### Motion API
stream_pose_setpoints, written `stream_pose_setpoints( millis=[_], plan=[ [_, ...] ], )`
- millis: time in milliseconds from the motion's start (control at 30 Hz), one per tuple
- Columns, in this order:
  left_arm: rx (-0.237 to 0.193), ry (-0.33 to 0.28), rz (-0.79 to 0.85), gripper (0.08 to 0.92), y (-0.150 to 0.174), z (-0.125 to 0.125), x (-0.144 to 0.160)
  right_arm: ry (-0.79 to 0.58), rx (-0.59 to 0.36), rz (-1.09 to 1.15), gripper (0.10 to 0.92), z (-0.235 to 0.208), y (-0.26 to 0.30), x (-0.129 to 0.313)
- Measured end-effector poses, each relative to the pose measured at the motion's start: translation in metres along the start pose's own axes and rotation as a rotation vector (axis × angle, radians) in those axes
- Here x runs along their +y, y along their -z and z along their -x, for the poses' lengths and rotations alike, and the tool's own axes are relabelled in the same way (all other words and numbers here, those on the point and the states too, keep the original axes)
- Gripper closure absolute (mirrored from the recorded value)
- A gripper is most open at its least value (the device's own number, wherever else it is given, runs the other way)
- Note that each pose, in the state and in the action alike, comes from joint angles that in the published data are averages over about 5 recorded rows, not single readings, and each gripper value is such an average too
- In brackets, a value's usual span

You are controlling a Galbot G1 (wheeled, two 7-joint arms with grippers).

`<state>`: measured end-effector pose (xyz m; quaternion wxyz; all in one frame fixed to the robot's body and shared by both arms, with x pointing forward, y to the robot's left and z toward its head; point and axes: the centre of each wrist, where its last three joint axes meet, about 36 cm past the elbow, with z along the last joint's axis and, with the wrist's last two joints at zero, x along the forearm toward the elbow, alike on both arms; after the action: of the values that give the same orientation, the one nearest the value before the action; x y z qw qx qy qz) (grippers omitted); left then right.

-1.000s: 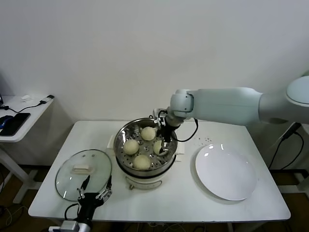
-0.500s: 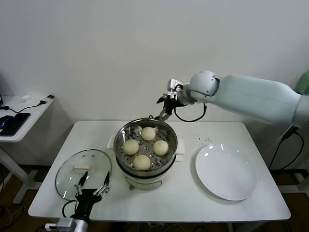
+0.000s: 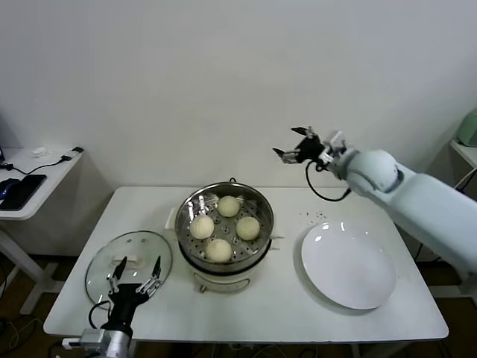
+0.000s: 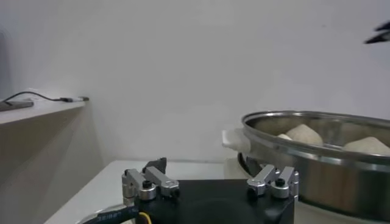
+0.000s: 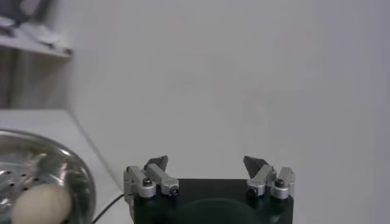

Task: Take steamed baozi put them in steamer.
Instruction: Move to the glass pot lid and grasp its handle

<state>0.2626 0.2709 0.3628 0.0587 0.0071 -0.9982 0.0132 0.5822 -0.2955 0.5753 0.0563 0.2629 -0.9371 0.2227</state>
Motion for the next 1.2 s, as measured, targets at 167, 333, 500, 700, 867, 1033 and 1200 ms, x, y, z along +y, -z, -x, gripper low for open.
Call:
stream_pose_setpoints(
  millis=[167,333,500,700,867,1033,1200],
  plan=[
    [-0.012,0.011,0.01,0.177,0.0,0.003,0.003,-0.098,-0.044,0.112,0.2,-0.032,-0.052,0.014],
    [-0.037,0.025,0.036,0.177,0.0,0.008,0.007,-0.186,-0.088,0.221,0.2,-0.065,-0.103,0.036],
    [-0.055,0.042,0.069,0.177,-0.002,0.011,0.01,-0.273,-0.108,0.309,0.2,-0.098,-0.156,0.066],
    [-0.067,0.069,0.138,0.177,-0.007,0.012,0.016,-0.346,-0.119,0.387,0.199,-0.13,-0.21,0.116],
    [-0.082,0.1,0.232,0.177,-0.015,0.014,0.022,-0.4,-0.114,0.442,0.2,-0.152,-0.244,0.157],
    [-0.088,0.147,0.403,0.177,-0.028,0.013,0.028,-0.443,-0.083,0.486,0.199,-0.17,-0.268,0.192],
    [-0.1,0.196,0.688,0.177,-0.045,0.012,0.043,-0.469,-0.049,0.511,0.2,-0.184,-0.28,0.214]
  ],
)
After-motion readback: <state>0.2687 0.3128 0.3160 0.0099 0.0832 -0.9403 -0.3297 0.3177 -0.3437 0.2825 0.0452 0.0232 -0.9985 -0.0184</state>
